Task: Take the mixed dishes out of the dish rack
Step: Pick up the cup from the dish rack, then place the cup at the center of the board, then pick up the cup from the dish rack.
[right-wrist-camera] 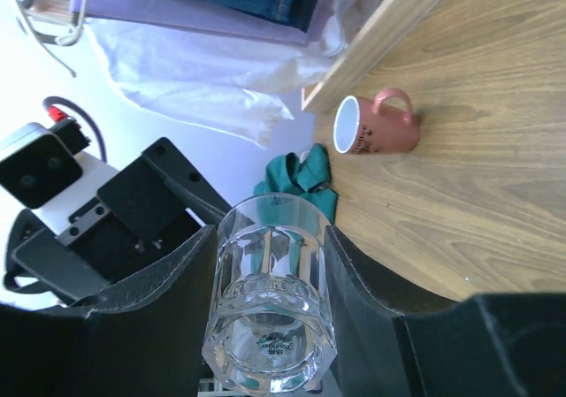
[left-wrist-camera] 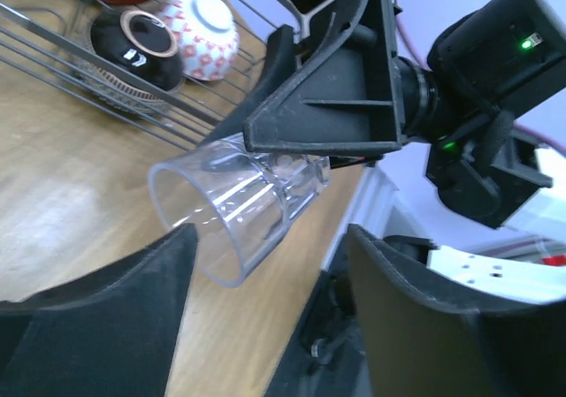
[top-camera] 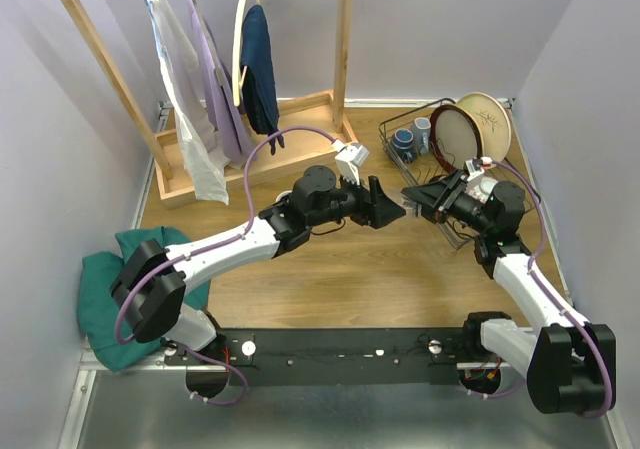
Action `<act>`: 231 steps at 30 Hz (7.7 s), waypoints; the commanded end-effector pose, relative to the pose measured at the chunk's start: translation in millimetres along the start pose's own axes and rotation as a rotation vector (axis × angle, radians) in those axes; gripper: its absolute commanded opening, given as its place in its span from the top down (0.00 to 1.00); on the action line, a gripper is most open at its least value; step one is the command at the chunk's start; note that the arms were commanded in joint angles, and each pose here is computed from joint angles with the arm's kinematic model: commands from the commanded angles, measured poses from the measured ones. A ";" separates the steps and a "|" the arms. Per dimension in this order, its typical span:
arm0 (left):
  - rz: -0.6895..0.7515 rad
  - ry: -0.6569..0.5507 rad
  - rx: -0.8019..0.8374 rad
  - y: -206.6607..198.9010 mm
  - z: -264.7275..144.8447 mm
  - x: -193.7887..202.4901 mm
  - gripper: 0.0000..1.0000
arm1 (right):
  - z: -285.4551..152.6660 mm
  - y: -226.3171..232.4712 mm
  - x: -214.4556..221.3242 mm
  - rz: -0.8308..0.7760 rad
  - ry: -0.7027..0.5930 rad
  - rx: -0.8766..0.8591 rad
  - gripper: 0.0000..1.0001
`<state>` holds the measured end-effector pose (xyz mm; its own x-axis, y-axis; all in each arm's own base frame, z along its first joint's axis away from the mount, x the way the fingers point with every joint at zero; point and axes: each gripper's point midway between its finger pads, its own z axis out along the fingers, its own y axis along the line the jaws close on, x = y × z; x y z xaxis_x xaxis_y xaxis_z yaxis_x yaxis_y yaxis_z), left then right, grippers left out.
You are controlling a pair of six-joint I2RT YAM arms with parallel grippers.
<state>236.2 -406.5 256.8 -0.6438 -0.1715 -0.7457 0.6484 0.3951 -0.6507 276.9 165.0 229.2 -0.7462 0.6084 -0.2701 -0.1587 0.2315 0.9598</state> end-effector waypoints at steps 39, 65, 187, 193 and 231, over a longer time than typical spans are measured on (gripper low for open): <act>0.462 0.432 -0.675 112.4 -67.4 -10.8 1.00 | -32.8 -44.0 -20.8 -0.323 -0.014 0.474 0.00; 0.388 0.893 -0.967 230.4 -64.3 50.4 0.91 | -44.7 -60.8 -14.9 -0.363 0.041 0.564 0.00; 0.366 -0.215 -0.769 144.4 -238.2 -15.4 0.01 | 159.6 -142.8 -201.2 -0.719 -0.025 0.949 0.78; 0.365 -0.215 -0.768 144.5 -238.2 -15.4 0.01 | 156.7 -107.5 -214.8 -0.751 -0.094 0.909 0.80; 0.188 -0.273 -0.423 90.6 -169.8 -41.1 0.01 | 83.8 35.4 -110.1 -0.511 -0.161 0.392 0.83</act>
<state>246.1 -182.0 218.8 -0.3874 -0.1804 -0.9041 0.4029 0.8489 -0.3421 424.0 142.2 259.3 -0.5464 0.3534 -0.7593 -0.0878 0.8775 0.4715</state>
